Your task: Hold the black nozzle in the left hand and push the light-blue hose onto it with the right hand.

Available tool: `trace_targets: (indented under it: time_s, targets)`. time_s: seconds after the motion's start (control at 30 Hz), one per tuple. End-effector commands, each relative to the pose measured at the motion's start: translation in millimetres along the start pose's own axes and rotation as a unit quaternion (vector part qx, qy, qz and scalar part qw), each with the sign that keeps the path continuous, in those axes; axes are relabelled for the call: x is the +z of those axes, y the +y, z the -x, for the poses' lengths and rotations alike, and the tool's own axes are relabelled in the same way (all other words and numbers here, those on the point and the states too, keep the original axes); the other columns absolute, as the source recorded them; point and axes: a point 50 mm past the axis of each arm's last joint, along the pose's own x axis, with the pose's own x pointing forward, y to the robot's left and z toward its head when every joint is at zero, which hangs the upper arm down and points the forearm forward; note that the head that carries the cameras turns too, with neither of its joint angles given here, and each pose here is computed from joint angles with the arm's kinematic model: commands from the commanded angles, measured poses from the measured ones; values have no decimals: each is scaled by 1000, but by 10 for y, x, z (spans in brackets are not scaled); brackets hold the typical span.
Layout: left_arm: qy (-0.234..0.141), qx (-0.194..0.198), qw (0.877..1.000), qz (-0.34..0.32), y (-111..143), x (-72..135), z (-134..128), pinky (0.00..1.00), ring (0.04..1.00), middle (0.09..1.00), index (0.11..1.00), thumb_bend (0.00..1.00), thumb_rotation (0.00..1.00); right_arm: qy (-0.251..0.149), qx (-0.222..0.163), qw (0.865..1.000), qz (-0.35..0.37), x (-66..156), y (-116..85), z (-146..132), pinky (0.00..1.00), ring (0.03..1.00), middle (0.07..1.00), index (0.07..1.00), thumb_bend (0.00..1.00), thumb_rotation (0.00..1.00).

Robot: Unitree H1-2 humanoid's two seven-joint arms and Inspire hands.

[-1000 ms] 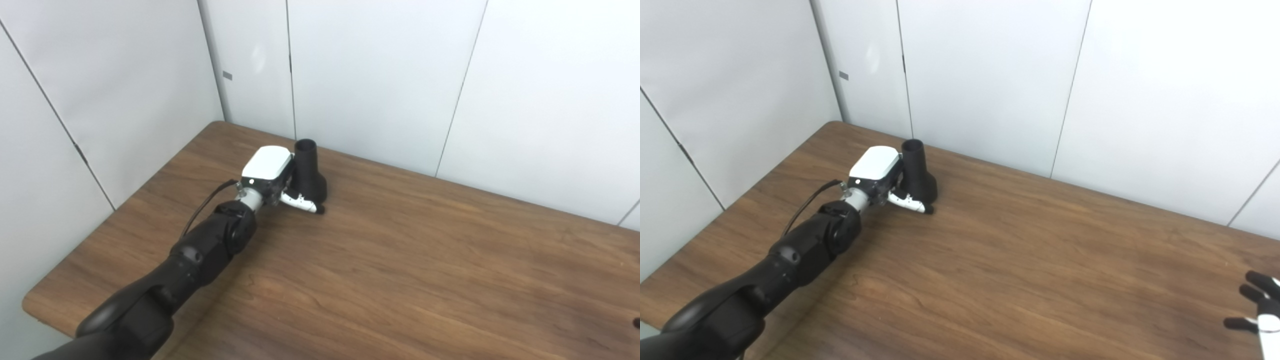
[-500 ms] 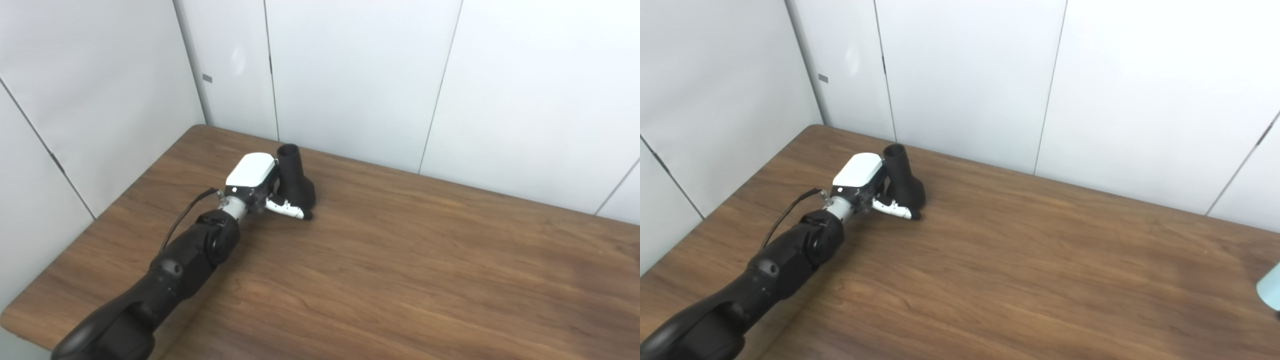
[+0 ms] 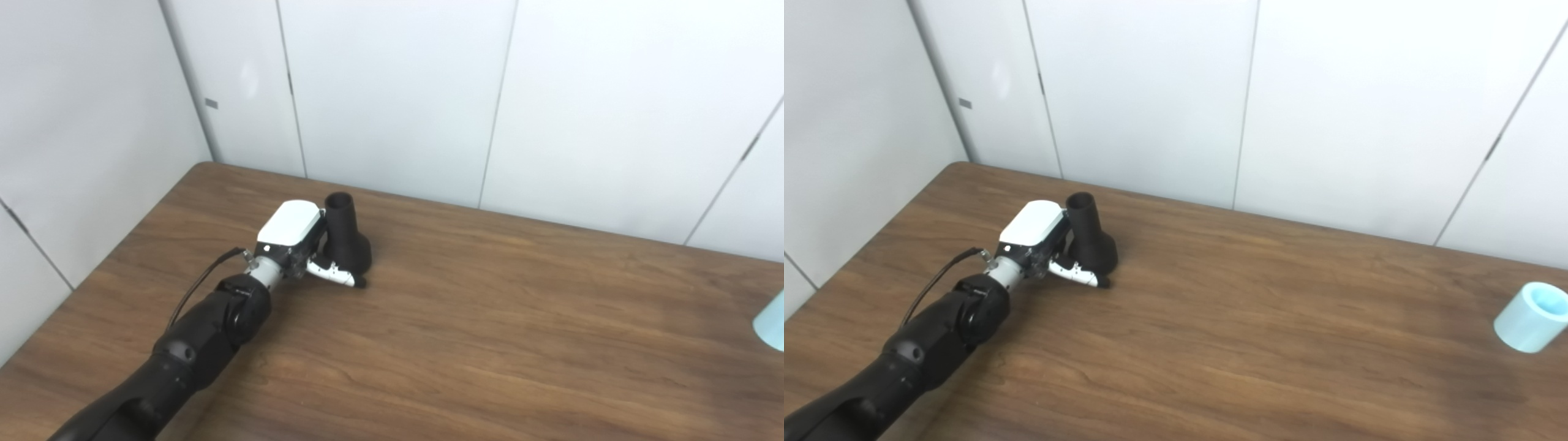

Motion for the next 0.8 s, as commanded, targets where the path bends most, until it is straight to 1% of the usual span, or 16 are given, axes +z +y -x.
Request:
trace_targets:
  time_s: [0.0, 0.2, 0.27, 0.3, 0.33, 0.37, 0.4, 0.47, 0.53, 0.57, 0.6, 0.67, 0.7, 0.77]
  targets:
    - [-69, -57, 996, 11, -349, 374, 66, 163, 218, 473, 487, 524, 0, -46, -14, 999, 15, 195, -80, -73, 387, 730, 778, 712, 1, 870]
    - [-127, -57, 990, -4, -427, 618, 74, 153, 207, 472, 487, 523, 0, -40, -29, 998, 40, 177, -142, -106, 322, 730, 776, 721, 0, 907]
    - [-137, -57, 989, -8, -451, 676, 75, 170, 234, 474, 487, 523, 0, -33, -33, 998, 47, 172, -154, -109, 337, 773, 812, 765, 0, 980]
    - [-139, -58, 988, -7, -460, 700, 79, 173, 239, 474, 487, 523, 0, -30, -34, 998, 49, 179, -149, -106, 340, 782, 819, 773, 0, 990]
    - [-147, -60, 987, -5, -473, 753, 85, 180, 250, 444, 510, 517, 0, -30, -36, 998, 51, 181, -141, -102, 324, 797, 832, 786, 0, 995]
    - [-153, -61, 986, -3, -482, 791, 91, 194, 271, 431, 527, 514, 0, -29, -37, 998, 52, 183, -135, -100, 133, 827, 853, 805, 0, 998]
    - [-158, -64, 985, -1, -487, 820, 97, 199, 278, 426, 532, 513, 0, -28, -38, 997, 53, 187, -123, -94, 68, 837, 861, 811, 0, 1000]
    - [-173, -70, 982, -1, -494, 918, 108, 213, 305, 430, 535, 512, 0, -27, -42, 997, 57, 178, -107, -92, 14, 854, 873, 814, 0, 1000]
    - [-188, -69, 980, 3, -514, 1027, 128, 276, 374, 456, 520, 516, 0, -26, -45, 997, 63, 159, -90, -96, 3, 859, 880, 824, 1, 1000]
    - [-193, -70, 979, 10, -533, 1096, 141, 300, 399, 469, 509, 517, 0, -25, -47, 996, 67, 147, -85, -101, 1, 874, 896, 845, 15, 1000]
    - [-201, -70, 977, 17, -551, 1164, 158, 315, 412, 475, 505, 518, 0, -23, -47, 996, 70, 138, -75, -105, 0, 897, 915, 864, 34, 1000]
    - [-218, -67, 973, 30, -585, 1275, 190, 319, 413, 478, 504, 518, 0, -24, -50, 995, 78, 118, -55, -110, 0, 940, 944, 907, 113, 1000]
    - [-227, -65, 971, 35, -603, 1327, 210, 325, 414, 474, 508, 518, 0, -25, -52, 995, 85, 109, -39, -112, 0, 954, 947, 915, 192, 1000]
    - [-242, -62, 967, 45, -630, 1416, 245, 349, 438, 476, 506, 518, 0, -23, -56, 994, 91, 92, -6, -119, 0, 971, 953, 924, 382, 1000]
